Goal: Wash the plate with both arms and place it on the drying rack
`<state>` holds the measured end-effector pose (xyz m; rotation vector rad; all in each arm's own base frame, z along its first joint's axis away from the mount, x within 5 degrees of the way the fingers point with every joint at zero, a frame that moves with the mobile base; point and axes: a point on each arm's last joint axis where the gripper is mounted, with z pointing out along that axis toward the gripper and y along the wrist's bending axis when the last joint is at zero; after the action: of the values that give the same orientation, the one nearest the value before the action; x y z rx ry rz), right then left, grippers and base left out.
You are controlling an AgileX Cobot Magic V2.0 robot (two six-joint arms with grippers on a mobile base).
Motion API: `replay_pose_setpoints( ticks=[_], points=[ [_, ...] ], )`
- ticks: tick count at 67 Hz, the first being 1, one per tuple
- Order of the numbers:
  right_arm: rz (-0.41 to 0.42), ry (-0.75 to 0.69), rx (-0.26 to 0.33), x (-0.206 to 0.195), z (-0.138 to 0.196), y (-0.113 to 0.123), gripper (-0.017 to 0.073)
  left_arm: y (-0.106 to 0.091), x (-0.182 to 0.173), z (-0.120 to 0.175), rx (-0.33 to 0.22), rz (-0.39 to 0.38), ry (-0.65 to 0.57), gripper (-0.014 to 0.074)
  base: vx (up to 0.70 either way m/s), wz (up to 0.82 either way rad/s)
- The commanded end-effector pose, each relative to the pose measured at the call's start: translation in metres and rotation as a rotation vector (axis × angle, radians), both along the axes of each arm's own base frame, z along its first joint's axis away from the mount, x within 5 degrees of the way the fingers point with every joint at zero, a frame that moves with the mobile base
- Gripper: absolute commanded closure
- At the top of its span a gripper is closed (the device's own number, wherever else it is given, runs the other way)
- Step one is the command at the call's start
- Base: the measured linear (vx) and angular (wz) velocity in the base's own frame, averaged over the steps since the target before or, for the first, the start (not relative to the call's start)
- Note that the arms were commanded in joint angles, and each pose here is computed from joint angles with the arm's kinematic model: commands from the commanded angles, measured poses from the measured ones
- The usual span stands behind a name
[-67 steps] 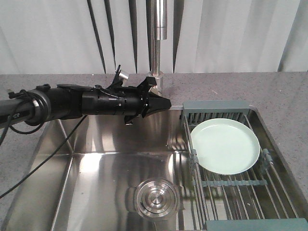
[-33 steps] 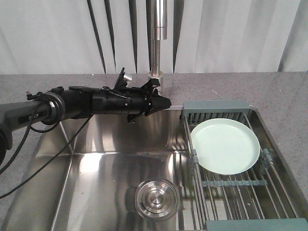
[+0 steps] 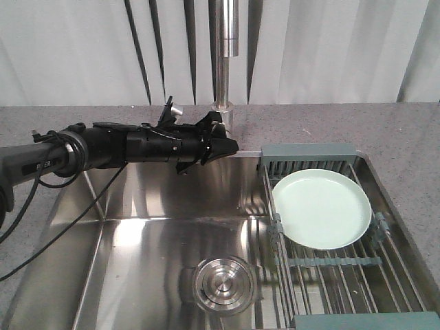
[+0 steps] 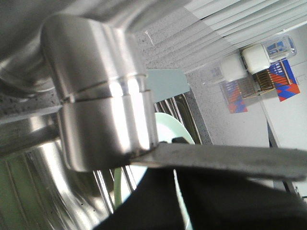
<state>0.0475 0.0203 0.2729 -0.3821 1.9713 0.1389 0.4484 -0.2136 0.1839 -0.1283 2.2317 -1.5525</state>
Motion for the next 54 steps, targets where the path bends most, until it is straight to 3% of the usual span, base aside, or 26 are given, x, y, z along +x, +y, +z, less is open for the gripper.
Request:
replay_pose_setpoints(
  ticks=[1, 29, 42, 54],
  points=[
    [-0.011, -0.079, 0.015, 0.003, 0.013, 0.0, 0.0564, 0.011, 0.008, 0.047, -0.127, 0.097, -0.054, 0.06, 0.0, 0.0],
    [-0.011, -0.079, 0.015, 0.003, 0.013, 0.0, 0.0564, 0.006, 0.028, 0.082, -0.189, 0.111, -0.147, 0.06, 0.0, 0.0],
    [-0.011, -0.079, 0.015, 0.003, 0.013, 0.0, 0.0564, 0.006, 0.032, 0.085, -0.187, 0.137, -0.155, 0.06, 0.0, 0.0],
    [-0.011, -0.079, 0.015, 0.003, 0.013, 0.0, 0.0564, 0.003, 0.026, 0.09, -0.217, 0.072, -0.164, 0.06, 0.0, 0.0]
  ],
)
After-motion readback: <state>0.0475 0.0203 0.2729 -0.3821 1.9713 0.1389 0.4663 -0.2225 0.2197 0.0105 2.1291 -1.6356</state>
